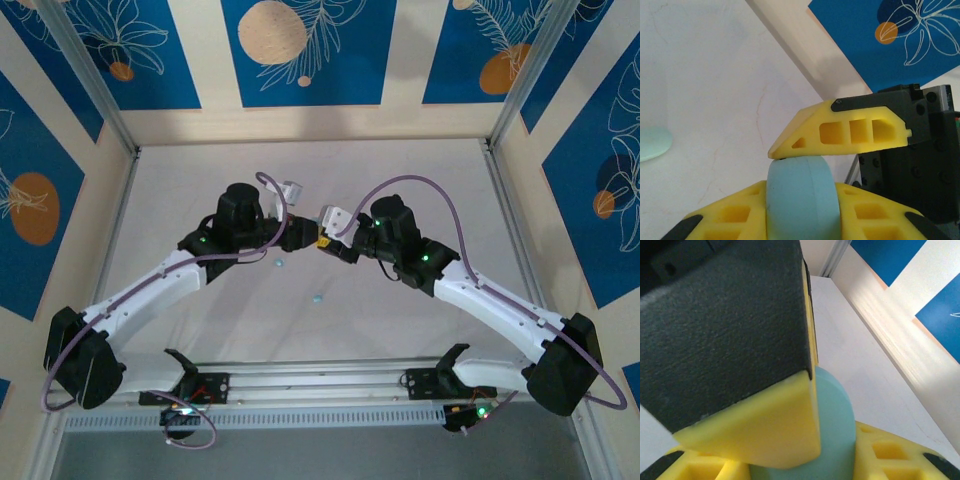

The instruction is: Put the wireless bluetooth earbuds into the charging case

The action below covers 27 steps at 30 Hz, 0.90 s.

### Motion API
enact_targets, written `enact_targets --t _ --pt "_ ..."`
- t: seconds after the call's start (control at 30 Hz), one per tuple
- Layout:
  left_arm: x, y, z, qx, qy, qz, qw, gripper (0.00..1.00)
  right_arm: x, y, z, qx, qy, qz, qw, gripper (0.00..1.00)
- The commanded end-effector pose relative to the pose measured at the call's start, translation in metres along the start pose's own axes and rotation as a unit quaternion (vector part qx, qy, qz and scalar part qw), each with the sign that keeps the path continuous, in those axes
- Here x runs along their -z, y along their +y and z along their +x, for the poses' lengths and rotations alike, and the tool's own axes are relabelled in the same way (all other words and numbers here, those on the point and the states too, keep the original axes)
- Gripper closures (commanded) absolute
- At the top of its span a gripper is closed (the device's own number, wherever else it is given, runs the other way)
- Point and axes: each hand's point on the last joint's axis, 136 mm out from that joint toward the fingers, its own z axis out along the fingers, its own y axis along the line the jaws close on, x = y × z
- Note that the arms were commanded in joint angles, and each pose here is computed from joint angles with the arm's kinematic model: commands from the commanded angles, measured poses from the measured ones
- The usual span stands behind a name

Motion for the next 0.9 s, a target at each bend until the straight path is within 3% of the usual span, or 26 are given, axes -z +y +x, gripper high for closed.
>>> enact_targets --t 0.0,0.2,0.27,0.43,0.6,0.87 --pt "-0.001 -0.007 -0.01 0.017 -0.023 0.011 1.0 0.75 0.003 -0.005 -0.004 0.021 -0.012 0.022 0.999 0.59" --pt "0.007 -0.018 -0.021 0.071 -0.049 0.03 0.996 0.81 0.031 -0.015 -0.006 -0.076 -0.133 0.0 0.988 0.41" --pt "0.008 -0.02 -0.023 0.098 -0.057 0.041 0.993 0.82 0.035 -0.013 -0.002 -0.061 -0.158 -0.017 0.985 0.41" --pt "0.011 -0.031 -0.027 0.141 -0.069 0.077 0.985 0.82 0.037 -0.02 -0.009 -0.038 -0.181 0.0 0.983 0.41" --pt "0.016 -0.032 -0.027 0.142 -0.069 0.07 0.985 0.82 0.044 -0.02 -0.028 -0.024 -0.218 -0.009 0.976 0.39" --pt "0.016 -0.039 -0.029 0.146 -0.069 0.089 0.983 0.82 0.038 -0.018 -0.038 -0.028 -0.224 -0.042 0.973 0.39"
